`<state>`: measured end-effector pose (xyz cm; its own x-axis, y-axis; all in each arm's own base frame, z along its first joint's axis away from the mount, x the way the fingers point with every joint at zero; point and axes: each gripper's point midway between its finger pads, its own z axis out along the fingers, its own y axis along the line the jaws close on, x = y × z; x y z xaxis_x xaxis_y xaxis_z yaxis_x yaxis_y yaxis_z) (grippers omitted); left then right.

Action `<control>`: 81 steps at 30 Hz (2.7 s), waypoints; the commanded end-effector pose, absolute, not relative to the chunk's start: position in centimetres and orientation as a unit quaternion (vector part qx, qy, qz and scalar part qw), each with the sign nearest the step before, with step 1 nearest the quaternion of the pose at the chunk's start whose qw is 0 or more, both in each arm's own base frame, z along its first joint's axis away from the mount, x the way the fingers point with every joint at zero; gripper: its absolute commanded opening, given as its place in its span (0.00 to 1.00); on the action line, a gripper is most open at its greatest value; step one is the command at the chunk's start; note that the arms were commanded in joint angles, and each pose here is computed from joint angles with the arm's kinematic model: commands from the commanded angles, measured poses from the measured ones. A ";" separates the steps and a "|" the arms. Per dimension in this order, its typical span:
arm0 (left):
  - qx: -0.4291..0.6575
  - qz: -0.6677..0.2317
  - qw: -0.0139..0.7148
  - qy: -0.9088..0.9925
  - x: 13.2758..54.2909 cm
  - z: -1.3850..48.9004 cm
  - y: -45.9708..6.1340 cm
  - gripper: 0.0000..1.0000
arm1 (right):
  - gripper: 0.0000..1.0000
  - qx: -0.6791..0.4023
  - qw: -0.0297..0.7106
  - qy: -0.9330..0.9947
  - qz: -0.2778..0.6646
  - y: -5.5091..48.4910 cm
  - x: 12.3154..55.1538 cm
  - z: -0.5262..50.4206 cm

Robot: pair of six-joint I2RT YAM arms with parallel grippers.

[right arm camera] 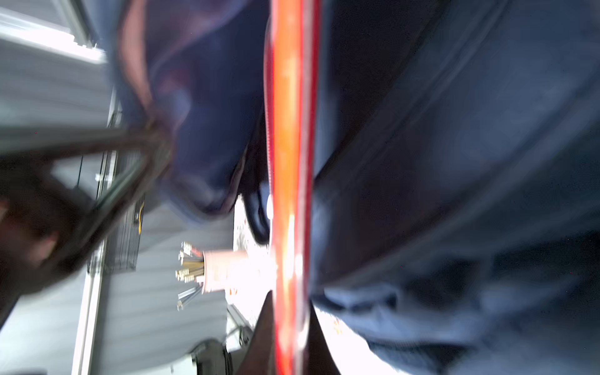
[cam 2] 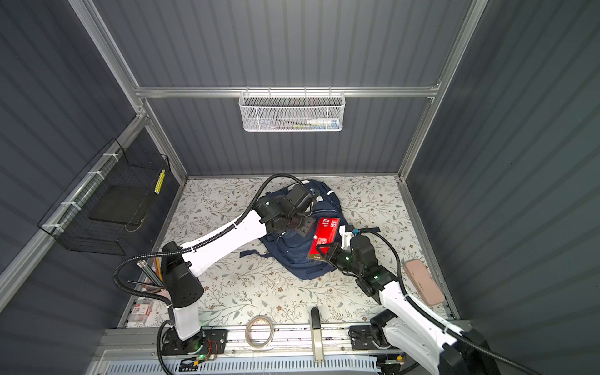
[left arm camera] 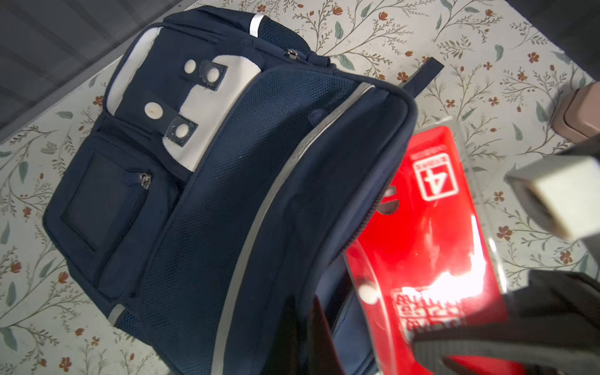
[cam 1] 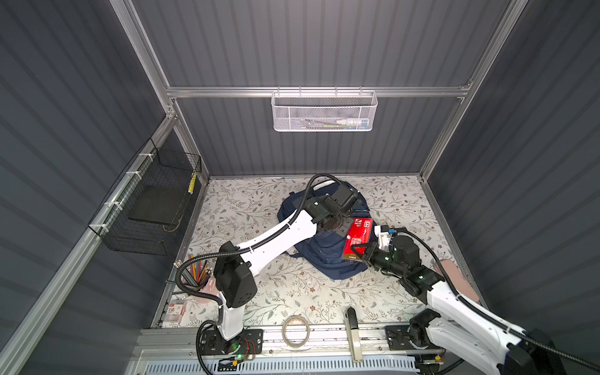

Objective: Pack books, pencil case, and school supplies into a backpack
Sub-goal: Place the ruler set bag in the student bag, then close the student bag at the center of the table, then rotate the student bag at the center of the table.

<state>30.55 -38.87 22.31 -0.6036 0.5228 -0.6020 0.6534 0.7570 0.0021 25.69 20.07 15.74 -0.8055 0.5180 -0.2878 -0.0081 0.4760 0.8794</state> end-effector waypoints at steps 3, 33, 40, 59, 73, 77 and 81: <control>0.296 -0.191 0.310 0.883 29.5 26.3 -40.6 0.00 | 0.00 0.170 0.313 0.778 0.517 21.9 29.7 20.0; 0.235 -0.249 0.318 0.884 30.0 28.5 -39.3 0.00 | 0.65 0.157 0.310 0.840 0.416 26.6 33.3 13.5; 0.227 -0.261 0.311 0.885 30.3 27.5 -39.6 0.00 | 0.70 0.143 0.311 0.878 0.336 22.5 30.2 13.7; 0.209 -0.306 0.274 0.888 30.0 24.1 -40.6 0.29 | 0.60 0.154 0.329 0.868 0.338 16.5 25.7 14.2; -0.023 -0.480 0.250 0.840 29.6 23.1 -31.7 0.91 | 0.50 0.123 0.351 0.859 0.352 14.9 20.2 13.0; -0.102 -0.515 0.225 0.821 29.4 19.7 -31.6 0.87 | 0.50 0.084 0.357 0.870 0.328 16.6 19.9 13.3; -0.142 -0.513 0.224 0.816 28.7 17.5 -32.0 0.87 | 0.51 0.057 0.352 0.886 0.297 18.8 19.1 12.2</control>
